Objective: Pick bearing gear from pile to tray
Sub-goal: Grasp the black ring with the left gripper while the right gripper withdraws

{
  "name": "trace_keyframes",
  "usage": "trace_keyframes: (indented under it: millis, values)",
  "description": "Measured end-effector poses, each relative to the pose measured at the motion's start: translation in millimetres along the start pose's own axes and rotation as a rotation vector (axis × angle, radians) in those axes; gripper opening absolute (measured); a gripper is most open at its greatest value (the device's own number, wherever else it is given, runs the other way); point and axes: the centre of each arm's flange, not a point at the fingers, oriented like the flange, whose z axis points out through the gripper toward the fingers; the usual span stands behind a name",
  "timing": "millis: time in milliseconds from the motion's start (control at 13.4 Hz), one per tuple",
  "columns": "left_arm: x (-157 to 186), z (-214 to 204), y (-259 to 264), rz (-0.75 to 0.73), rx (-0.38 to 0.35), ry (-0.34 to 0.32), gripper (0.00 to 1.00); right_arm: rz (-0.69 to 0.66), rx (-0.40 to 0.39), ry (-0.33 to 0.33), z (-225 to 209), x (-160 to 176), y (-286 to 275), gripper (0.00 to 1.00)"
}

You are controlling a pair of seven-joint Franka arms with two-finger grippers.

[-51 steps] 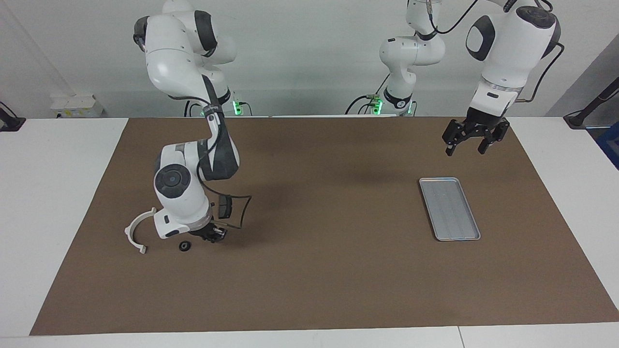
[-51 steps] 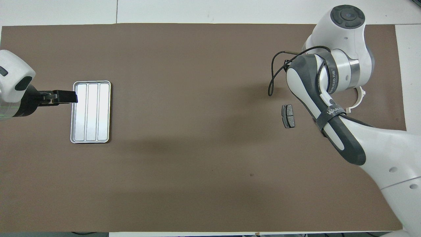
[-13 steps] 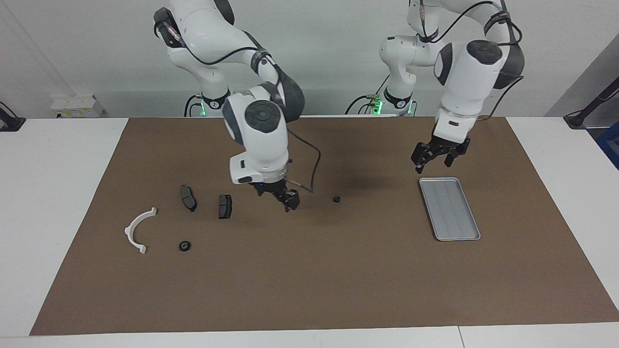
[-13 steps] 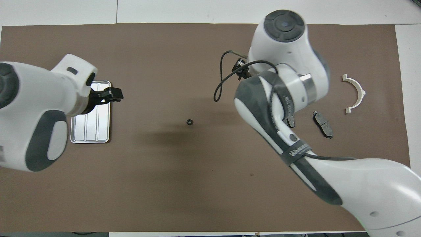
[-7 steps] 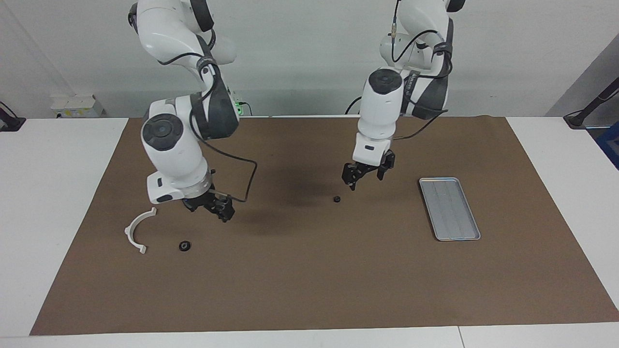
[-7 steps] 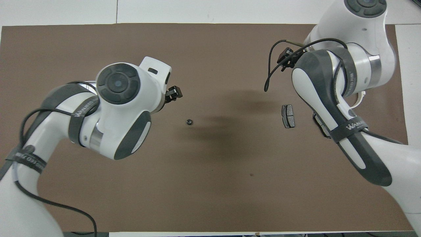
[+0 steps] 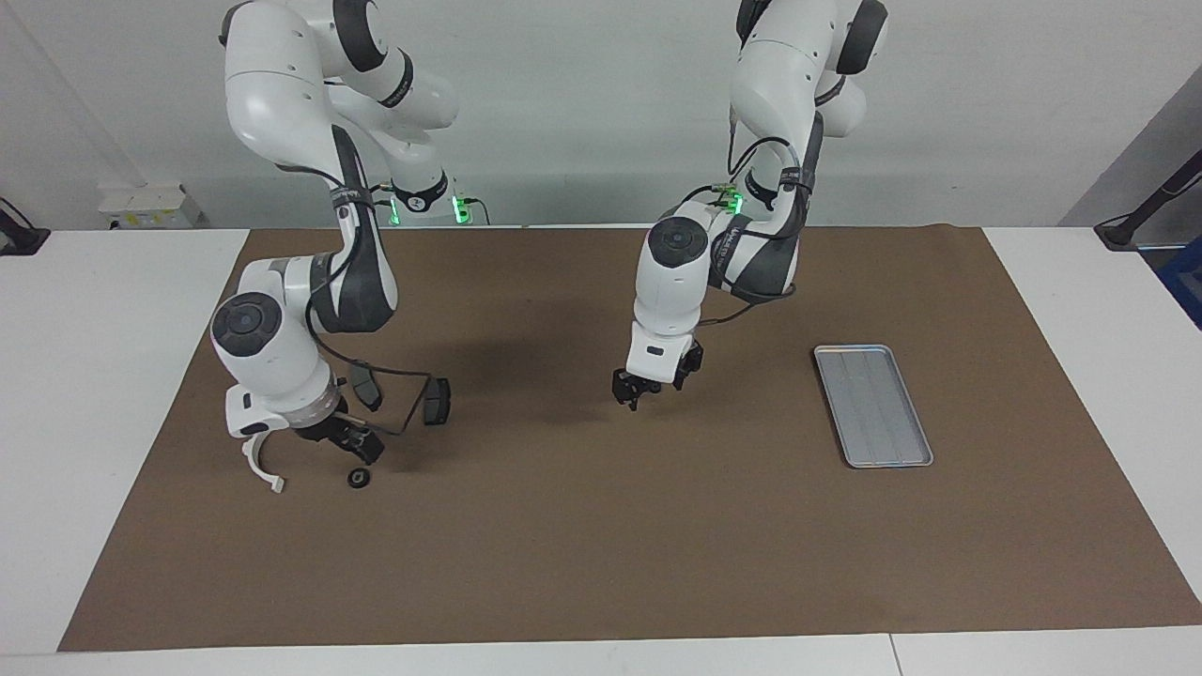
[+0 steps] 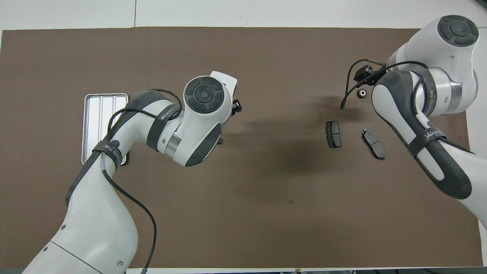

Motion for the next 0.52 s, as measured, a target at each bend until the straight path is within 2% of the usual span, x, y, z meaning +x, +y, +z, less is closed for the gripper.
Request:
trace_keyframes:
  millis: [298,522]
  values:
    - [-14.3,21.7,-19.2,0.024,0.051,-0.041,0.90,-0.003,0.006,-0.003,19.7,2.0,-2.1,1.00]
    - [-23.7,29.4,-30.1,0.027,0.062,-0.077,0.91,-0.007,0.021,0.011,29.1,2.7,-5.9,1.00]
